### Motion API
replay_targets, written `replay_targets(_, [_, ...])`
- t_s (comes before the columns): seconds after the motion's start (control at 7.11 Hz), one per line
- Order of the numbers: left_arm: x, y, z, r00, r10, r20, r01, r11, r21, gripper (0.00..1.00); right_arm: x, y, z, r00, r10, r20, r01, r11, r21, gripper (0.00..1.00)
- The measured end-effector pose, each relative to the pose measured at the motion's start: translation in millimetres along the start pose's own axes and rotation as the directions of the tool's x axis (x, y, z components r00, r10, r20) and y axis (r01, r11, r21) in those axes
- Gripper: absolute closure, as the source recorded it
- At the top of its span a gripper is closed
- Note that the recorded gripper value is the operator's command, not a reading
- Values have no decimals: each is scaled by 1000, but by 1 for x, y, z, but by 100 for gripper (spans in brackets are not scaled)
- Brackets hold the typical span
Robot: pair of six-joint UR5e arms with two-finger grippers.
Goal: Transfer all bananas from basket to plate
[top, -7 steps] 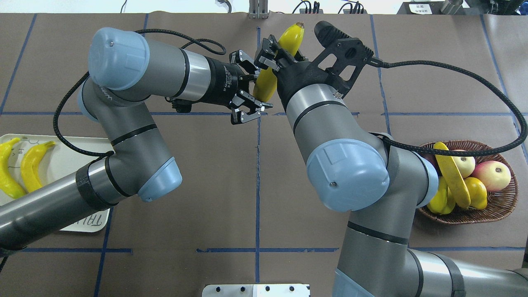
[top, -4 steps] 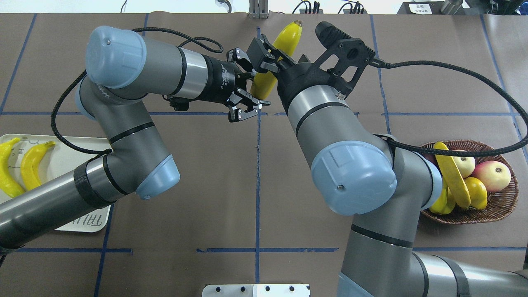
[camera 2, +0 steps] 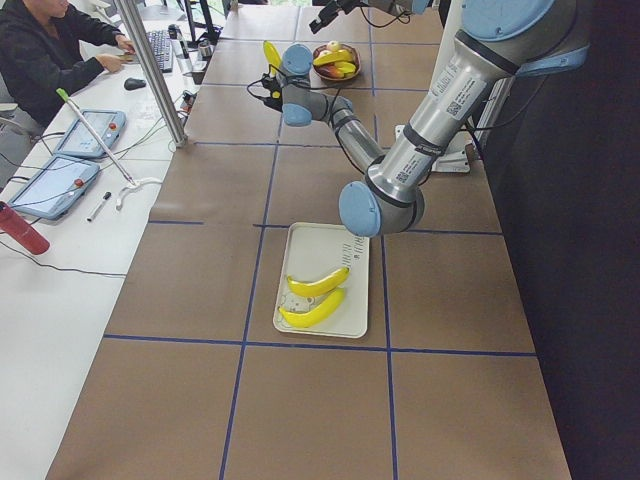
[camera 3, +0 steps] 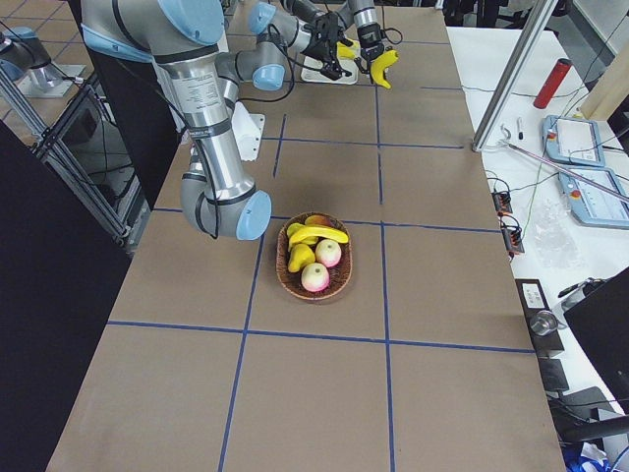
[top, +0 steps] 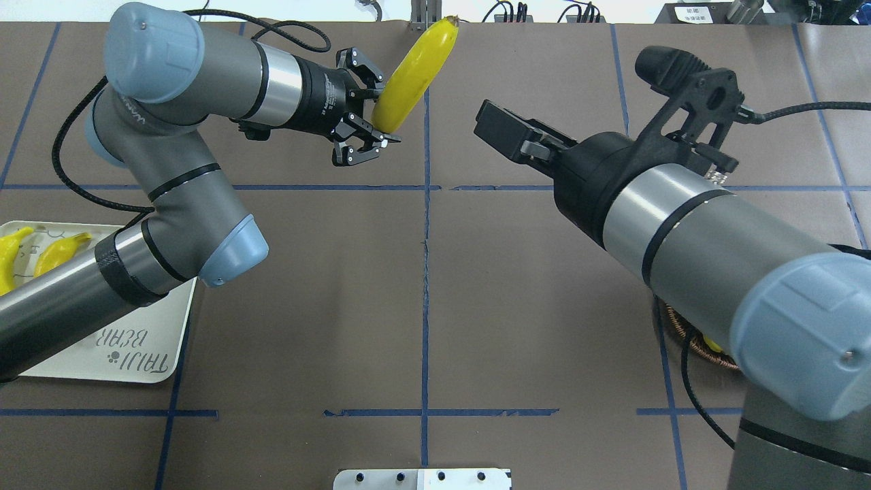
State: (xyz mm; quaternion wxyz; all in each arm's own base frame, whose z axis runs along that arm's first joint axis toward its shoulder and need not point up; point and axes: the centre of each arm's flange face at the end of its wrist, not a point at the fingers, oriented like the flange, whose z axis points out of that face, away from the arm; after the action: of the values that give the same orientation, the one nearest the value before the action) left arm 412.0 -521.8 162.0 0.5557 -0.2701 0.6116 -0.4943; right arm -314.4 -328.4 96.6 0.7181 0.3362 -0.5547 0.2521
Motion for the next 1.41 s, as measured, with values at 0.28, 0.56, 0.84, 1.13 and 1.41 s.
replay_targets(0.28, [-35,-55,-14,961,269,72,-271,962,29,100,29,-21,7,976,-175,-132,166,983,-80,0])
replay_targets(0.56, [-55,-106,-34,873,472,120,-481,874,65,100,69,-59,22,919,-291,-267,218,938,-271,0])
replay_targets(0.84, [-90,-189,-68,732,642,225,-675,727,121,100,124,-83,40,878,-345,-332,166,870,-465,0])
replay_targets(1.13, [-133,-252,-111,605,722,336,-794,581,178,100,172,-106,46,857,-389,-338,142,809,-571,0])
replay_targets(1.41, [-165,-295,-142,522,731,439,-852,470,229,100,206,-131,53,867,-379,-323,95,763,-640,0])
